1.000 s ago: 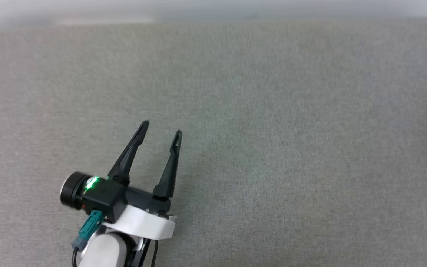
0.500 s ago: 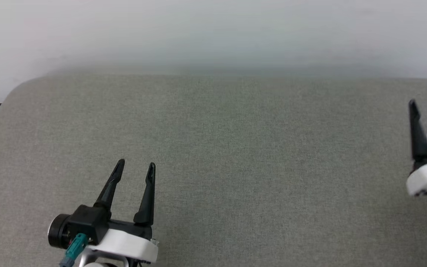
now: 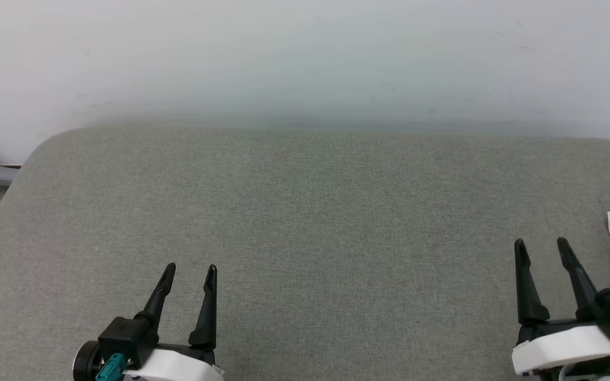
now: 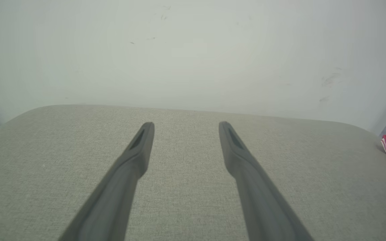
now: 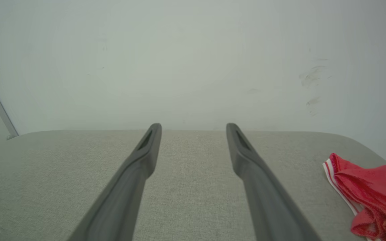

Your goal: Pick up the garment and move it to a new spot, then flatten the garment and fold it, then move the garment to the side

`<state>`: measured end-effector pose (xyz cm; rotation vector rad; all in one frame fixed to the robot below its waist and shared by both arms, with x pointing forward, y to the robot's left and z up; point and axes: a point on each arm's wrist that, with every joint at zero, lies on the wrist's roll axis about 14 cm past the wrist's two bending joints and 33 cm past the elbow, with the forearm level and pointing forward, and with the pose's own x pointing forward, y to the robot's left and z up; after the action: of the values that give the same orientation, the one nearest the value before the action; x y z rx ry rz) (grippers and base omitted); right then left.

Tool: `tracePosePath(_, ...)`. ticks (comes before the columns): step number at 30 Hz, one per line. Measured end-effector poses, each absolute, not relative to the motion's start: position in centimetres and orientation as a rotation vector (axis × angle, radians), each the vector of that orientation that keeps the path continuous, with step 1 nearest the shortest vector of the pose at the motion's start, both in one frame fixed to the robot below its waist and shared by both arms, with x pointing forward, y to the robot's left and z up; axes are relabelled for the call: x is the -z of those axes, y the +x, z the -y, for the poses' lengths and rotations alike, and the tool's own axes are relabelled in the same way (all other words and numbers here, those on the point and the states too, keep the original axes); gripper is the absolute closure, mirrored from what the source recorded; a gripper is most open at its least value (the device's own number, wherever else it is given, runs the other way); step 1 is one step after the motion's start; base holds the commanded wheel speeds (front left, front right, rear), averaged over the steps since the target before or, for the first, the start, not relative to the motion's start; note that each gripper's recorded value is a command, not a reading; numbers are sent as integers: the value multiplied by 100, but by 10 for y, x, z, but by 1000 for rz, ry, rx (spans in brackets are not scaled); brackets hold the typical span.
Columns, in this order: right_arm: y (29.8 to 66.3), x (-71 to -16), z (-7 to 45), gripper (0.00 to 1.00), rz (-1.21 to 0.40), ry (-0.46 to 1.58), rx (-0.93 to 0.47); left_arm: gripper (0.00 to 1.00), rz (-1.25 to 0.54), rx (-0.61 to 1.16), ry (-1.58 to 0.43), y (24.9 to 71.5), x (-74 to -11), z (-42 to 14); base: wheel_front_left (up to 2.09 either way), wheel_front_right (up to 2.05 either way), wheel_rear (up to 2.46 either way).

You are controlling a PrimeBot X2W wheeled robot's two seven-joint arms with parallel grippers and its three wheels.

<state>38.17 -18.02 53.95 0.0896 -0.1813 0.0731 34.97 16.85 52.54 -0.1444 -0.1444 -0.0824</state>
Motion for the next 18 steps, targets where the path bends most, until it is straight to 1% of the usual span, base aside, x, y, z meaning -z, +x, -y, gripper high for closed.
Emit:
tracePosePath(7,375,-528,180,0,152,113,-67,0,135,101,-128,351,-523,-164,0,0,0)
tracePosePath(18,374,-533,178,0,169,128,-70,0,139,111,-126,352,-524,-161,0,0,0)
